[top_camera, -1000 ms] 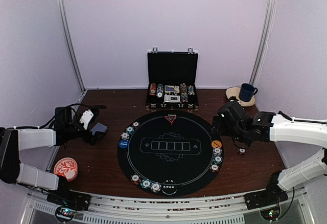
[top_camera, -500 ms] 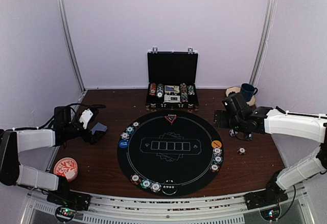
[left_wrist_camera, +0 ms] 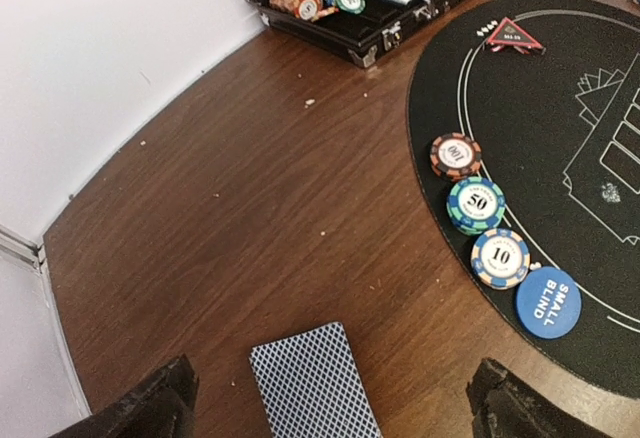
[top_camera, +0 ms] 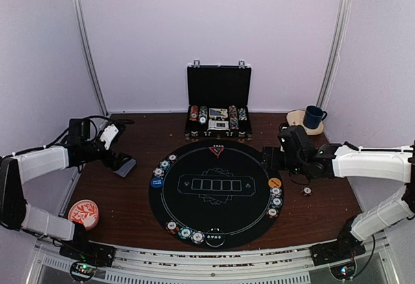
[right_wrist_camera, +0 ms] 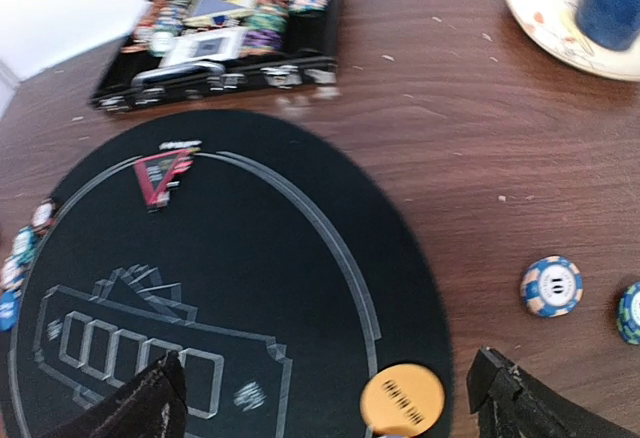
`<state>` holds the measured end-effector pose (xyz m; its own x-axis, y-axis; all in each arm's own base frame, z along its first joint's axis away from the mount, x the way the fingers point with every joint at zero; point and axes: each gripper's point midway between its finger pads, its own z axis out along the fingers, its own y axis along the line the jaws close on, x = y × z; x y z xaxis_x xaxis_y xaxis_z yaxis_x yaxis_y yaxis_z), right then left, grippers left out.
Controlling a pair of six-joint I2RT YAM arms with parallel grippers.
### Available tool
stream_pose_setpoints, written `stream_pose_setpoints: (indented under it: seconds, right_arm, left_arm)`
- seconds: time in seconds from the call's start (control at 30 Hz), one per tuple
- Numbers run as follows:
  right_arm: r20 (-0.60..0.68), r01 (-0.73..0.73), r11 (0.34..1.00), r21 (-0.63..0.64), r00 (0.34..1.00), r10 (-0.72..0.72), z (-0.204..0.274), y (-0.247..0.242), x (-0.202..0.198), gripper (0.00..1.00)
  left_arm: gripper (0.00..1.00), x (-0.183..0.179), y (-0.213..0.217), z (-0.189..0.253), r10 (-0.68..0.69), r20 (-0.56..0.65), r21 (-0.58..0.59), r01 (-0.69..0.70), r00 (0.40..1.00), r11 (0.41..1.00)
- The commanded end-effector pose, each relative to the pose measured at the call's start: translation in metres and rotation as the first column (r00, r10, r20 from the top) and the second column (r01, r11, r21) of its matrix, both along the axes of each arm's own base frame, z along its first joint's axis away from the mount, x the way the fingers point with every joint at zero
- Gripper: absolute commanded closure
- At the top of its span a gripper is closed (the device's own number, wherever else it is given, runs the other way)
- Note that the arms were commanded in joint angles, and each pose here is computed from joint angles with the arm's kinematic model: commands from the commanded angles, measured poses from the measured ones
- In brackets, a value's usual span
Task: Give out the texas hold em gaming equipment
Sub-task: Move the poker card to the center of the board.
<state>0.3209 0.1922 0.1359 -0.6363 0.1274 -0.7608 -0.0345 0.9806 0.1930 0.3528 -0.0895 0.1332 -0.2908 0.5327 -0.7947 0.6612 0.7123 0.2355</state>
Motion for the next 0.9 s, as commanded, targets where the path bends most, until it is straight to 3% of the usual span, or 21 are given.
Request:
stream_pose_setpoints:
  seconds: [0.0, 0.23, 0.53, 0.87]
  right_arm:
    - [0.119, -0.047, 0.995, 0.088, 0.992, 0.036, 0.038, 0.022, -0.019, 0.00]
    - [0.150, -0.101, 0.986, 0.131, 0.985, 0.081, 0.039, 0.034, -0.036, 0.00]
    - [0.154, -0.103, 0.988, 0.114, 0.984, 0.085, 0.036, 0.035, -0.037, 0.00]
    - [0.146, -0.107, 0.991, 0.084, 0.985, 0.094, 0.027, 0.038, -0.033, 0.00]
  left_arm:
    - [0.02, -0.008, 0.003, -0.029, -0.047, -0.192, 0.077, 0.063, 0.980, 0.995]
    - [0.02, 0.002, 0.013, -0.059, -0.007, -0.319, 0.113, 0.046, 0.948, 0.992]
    - [0.02, 0.019, 0.020, -0.067, 0.019, -0.367, 0.128, 0.030, 0.930, 0.991]
    - [0.02, 0.015, 0.027, -0.075, -0.008, -0.435, 0.091, 0.053, 0.900, 0.994]
